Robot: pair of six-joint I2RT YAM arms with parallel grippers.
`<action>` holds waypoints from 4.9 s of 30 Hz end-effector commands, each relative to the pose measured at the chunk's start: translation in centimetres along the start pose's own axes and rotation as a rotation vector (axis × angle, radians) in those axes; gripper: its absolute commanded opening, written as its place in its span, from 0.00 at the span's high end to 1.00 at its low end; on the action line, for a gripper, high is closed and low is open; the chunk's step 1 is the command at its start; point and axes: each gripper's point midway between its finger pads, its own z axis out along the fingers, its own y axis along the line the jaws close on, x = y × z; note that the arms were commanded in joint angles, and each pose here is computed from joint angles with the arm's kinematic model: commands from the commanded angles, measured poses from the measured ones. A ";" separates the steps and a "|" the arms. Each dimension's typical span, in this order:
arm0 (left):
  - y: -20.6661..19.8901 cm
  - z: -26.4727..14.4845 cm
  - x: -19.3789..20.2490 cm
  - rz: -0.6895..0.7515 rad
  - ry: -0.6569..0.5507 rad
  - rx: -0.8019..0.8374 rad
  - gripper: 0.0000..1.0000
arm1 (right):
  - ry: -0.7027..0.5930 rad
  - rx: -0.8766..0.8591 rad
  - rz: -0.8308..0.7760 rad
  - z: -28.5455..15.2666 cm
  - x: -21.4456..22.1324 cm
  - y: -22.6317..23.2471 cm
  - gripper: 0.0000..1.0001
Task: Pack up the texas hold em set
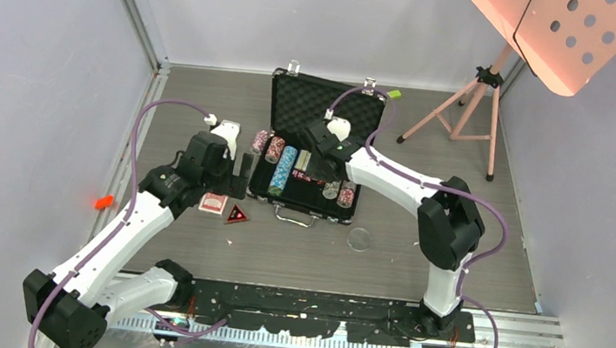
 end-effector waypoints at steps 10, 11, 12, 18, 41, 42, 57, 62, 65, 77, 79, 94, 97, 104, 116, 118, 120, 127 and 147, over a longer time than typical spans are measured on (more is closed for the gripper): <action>-0.2 -0.4 -0.9 -0.008 -0.046 0.017 0.08 | -0.013 -0.006 -0.015 2.4 -1.4 1.6 0.86; -0.2 -0.4 -0.9 -0.008 -0.046 0.016 0.08 | -0.011 -0.003 -0.016 2.5 -1.3 1.5 0.86; -0.2 -0.4 -0.9 -0.008 -0.047 0.017 0.08 | -0.009 0.005 -0.019 2.8 -1.2 1.3 0.87; -0.2 -0.4 -0.9 -0.008 -0.047 0.017 0.08 | -0.003 0.025 -0.018 3.7 -1.0 0.7 0.87; 0.0 -0.2 -0.9 -0.003 -0.044 0.009 0.08 | 0.011 0.031 -0.015 5.1 -0.5 0.7 0.65; 0.0 -0.2 -0.8 -0.002 -0.042 0.008 0.08 | 0.005 0.026 -0.014 4.8 -0.7 0.8 0.64; 0.4 0.5 -0.7 0.007 -0.021 -0.023 0.08 | -0.124 -0.042 -0.008 -2.5 -5.3 0.3 0.61; 0.4 1.7 -1.6 -0.024 0.000 -0.058 0.12 | -0.152 -0.091 -0.027 -5.1 -5.3 -0.7 0.62; 0.4 2.6 -2.5 -0.029 0.026 -0.085 0.17 | -0.184 -0.133 -0.019 -7.1 -5.0 -1.8 0.62; 3.3 8.8 -5.8 -0.152 0.099 -0.293 0.19 | -0.208 -0.270 0.004 -12.5 -2.1 -5.4 0.62; 4.0 10.1 -5.6 -0.212 0.111 -0.300 0.19 | -0.219 -0.276 0.006 -13.4 -1.7 -6.4 0.62; 6.9 18.4 -4.3 -0.485 0.070 -0.264 0.23 | -0.299 -0.288 0.029 -17.4 -0.1 -11.4 0.62; 7.6 19.6 -3.8 -0.506 0.094 -0.264 0.22 | -0.296 -0.282 0.025 -17.4 0.0 -11.6 0.62; 8.0 21.2 -3.5 -0.563 0.120 -0.241 0.36 | -0.279 -0.274 0.008 -16.9 0.2 -11.4 0.62; 5.8 15.8 -6.0 -0.600 0.049 -0.102 0.60 | -0.251 -0.299 -0.023 -16.3 0.3 -10.1 0.62; 5.3 14.3 -5.9 -0.596 0.050 -0.077 0.60 | -0.246 -0.308 -0.033 -16.3 0.3 -9.9 0.62; 5.3 13.2 -5.6 -0.582 0.041 -0.079 0.58 | -0.242 -0.318 -0.043 -16.3 0.4 -9.6 0.62; 7.0 13.8 -6.1 -0.564 -0.013 -0.157 0.20 | -0.231 -0.330 -0.051 -15.9 0.2 -8.8 0.62; 10.1 21.9 -4.5 -0.454 0.104 -0.311 0.54 | -0.253 -0.275 -0.066 -15.9 -0.2 -10.0 0.63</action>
